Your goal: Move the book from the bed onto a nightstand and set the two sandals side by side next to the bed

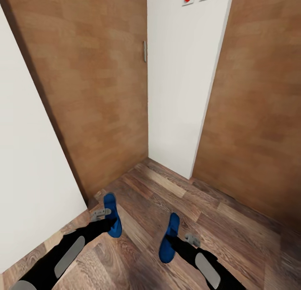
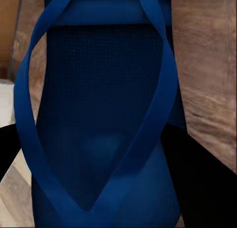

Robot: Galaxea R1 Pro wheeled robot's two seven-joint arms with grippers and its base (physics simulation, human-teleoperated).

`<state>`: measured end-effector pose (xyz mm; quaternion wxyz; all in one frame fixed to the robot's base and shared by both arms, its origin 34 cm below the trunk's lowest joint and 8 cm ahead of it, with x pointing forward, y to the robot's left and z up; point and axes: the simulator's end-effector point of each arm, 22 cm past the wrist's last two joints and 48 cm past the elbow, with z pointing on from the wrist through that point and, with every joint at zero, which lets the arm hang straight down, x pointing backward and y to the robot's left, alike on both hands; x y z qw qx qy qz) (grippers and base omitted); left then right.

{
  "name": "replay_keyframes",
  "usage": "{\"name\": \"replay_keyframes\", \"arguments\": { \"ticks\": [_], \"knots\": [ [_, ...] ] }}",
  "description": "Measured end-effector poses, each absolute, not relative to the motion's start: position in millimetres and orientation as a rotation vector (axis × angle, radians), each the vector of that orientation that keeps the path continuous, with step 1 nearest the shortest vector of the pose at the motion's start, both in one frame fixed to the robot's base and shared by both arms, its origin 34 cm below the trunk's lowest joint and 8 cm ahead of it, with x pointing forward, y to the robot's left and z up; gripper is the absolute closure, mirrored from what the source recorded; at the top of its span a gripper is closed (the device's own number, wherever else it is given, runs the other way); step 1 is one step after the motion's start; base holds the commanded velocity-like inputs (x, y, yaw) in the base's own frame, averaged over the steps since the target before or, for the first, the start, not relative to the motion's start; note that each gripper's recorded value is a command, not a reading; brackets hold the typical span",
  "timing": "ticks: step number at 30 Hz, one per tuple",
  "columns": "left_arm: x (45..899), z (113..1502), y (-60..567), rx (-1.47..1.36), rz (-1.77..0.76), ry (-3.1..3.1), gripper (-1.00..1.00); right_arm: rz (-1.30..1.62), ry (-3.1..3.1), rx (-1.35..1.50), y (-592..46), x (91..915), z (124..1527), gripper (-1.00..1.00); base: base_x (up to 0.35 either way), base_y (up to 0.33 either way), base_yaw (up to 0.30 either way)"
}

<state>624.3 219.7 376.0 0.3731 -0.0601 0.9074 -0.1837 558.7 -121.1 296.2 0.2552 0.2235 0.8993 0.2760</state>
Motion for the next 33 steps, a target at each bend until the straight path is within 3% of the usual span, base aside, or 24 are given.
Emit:
{"name": "replay_keyframes", "arguments": {
  "ticks": [10, 19, 33],
  "knots": [
    [560, 291, 221, -0.024, -0.424, 2.417, 1.0, 0.783, 2.479, 0.52, -160, 530, 273, 1.0, 0.0, 0.0, 0.283],
    [545, 273, 219, -0.041, -0.411, 2.422, 1.0, 0.86, 2.551, 0.506, -199, 470, 241, 1.0, 0.0, 0.0, 0.281],
    [522, 247, 228, -0.149, -0.359, 2.441, 1.0, 0.736, 2.588, 0.568, -253, 439, 219, 1.0, 0.0, 0.0, 0.193]
  ]
}}
